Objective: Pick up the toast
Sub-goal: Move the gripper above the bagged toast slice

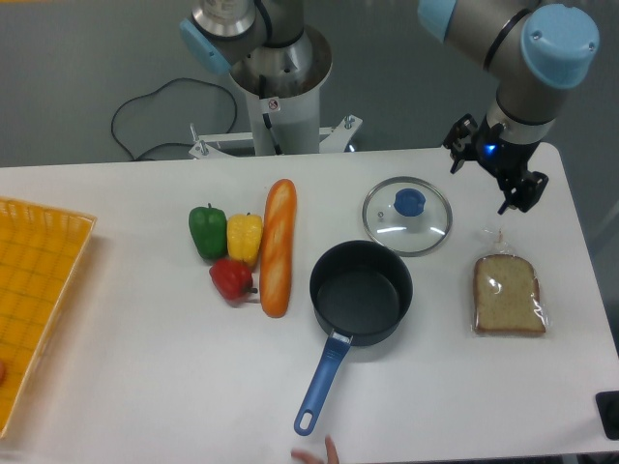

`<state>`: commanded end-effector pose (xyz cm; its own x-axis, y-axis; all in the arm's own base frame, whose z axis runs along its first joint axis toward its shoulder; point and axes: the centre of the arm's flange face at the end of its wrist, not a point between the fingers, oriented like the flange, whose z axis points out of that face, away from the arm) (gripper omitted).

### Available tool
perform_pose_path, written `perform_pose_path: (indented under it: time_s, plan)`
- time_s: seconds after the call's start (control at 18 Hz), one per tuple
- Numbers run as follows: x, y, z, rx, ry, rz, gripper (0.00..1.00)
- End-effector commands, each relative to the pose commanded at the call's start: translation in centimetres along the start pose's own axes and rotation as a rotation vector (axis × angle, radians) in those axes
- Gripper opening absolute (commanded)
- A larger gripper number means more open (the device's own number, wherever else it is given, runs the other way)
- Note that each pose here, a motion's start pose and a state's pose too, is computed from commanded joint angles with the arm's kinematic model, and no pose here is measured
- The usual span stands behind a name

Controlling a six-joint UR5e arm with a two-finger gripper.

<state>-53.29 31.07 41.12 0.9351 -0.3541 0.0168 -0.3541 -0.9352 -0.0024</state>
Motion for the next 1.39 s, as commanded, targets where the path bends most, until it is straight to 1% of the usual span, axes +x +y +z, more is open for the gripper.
perform_pose_path:
  time_s: [0.39, 0.61, 0.72, 0.83, 0.94, 1.17, 1.28, 1.39]
  plan:
    - [-0.1, 0.1, 0.2, 0.002, 0.0, 0.002, 1.0]
    - [-0.2, 0.2, 0.5, 0.005, 0.003, -0.015, 1.0]
    - [-0.7, 0.9, 1.3, 0.007, -0.008, -0.032, 1.0]
    - [-1.0, 2.4, 2.7, 0.006, -0.026, -0.098, 1.0]
    - [-1.4, 3.3, 3.3, 0.001, -0.064, -0.124, 1.0]
    - [-2.1, 5.7, 5.2, -0.001, -0.043, -0.181, 1.0]
    - [-2.4, 7.2, 5.9, 0.001, -0.031, -0.256, 1.0]
    - [-2.8, 7.7, 6.7, -0.003, -0.034, -0.339, 1.0]
